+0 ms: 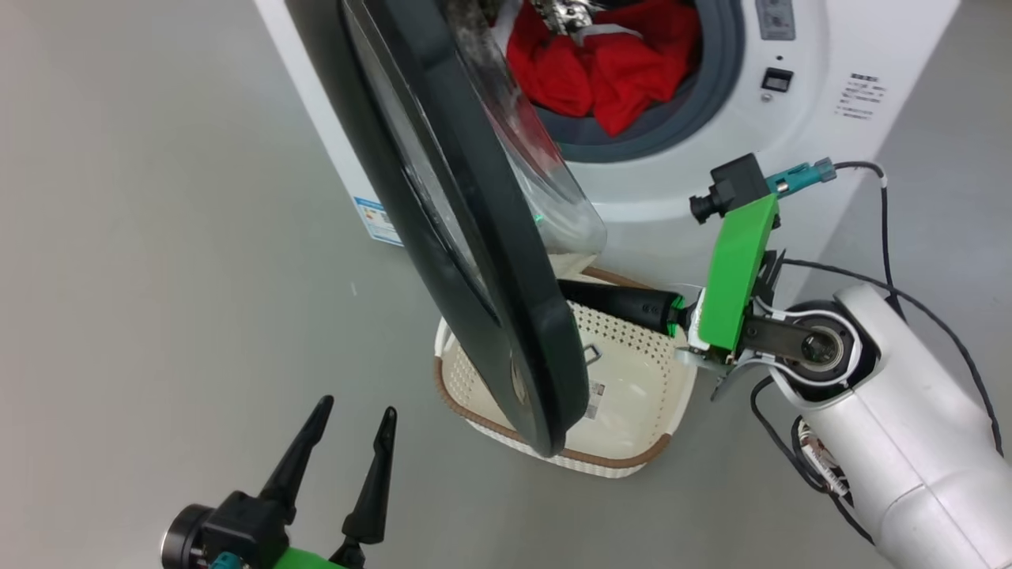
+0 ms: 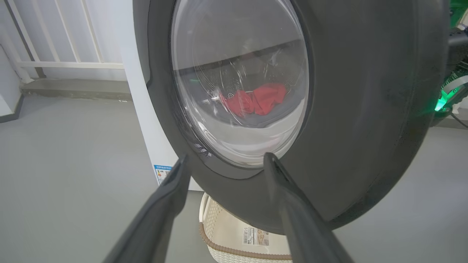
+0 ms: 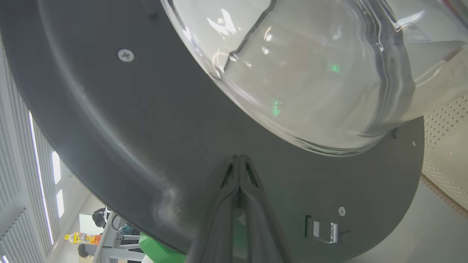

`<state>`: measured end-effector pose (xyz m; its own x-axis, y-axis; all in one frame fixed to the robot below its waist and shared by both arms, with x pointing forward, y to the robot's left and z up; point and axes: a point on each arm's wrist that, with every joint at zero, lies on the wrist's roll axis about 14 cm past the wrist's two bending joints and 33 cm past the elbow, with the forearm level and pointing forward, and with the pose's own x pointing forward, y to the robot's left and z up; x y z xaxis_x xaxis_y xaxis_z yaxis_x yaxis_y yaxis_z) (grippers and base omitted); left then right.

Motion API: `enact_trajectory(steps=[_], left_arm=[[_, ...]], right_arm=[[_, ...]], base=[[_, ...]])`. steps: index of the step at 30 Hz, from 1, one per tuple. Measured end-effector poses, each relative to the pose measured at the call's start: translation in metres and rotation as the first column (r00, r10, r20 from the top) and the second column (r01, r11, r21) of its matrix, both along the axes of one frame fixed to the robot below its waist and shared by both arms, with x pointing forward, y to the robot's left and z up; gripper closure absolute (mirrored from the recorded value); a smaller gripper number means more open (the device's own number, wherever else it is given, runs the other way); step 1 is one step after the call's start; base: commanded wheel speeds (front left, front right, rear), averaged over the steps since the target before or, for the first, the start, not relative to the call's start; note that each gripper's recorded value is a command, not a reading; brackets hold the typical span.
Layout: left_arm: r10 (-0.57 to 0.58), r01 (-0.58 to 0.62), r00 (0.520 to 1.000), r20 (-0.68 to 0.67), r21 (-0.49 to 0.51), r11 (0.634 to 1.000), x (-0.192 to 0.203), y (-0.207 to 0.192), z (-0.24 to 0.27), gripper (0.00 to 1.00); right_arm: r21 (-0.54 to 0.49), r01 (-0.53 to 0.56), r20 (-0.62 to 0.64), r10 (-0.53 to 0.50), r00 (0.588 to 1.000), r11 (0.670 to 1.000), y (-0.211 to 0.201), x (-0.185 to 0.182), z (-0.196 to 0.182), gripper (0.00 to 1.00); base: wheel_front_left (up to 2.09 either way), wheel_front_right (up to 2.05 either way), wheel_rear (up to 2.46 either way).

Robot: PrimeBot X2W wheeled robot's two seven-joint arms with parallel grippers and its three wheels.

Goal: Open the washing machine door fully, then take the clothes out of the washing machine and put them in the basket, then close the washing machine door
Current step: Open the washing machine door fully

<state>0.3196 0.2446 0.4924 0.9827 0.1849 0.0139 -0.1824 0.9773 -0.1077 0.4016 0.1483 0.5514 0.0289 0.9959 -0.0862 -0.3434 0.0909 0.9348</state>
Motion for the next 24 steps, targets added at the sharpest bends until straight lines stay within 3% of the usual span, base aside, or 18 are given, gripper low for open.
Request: enact_trajectory(steps=[24], left_arm=[[0.201, -0.201, 0.98, -0.012, 0.014, 0.98, -0.052, 0.048, 0.0, 0.0]], right_arm=[[0.039, -0.231, -0.008, 0.231, 0.973, 0.972, 0.063, -0.073, 0.004, 1.0]], base=[[0.0, 0.0, 0.0]])
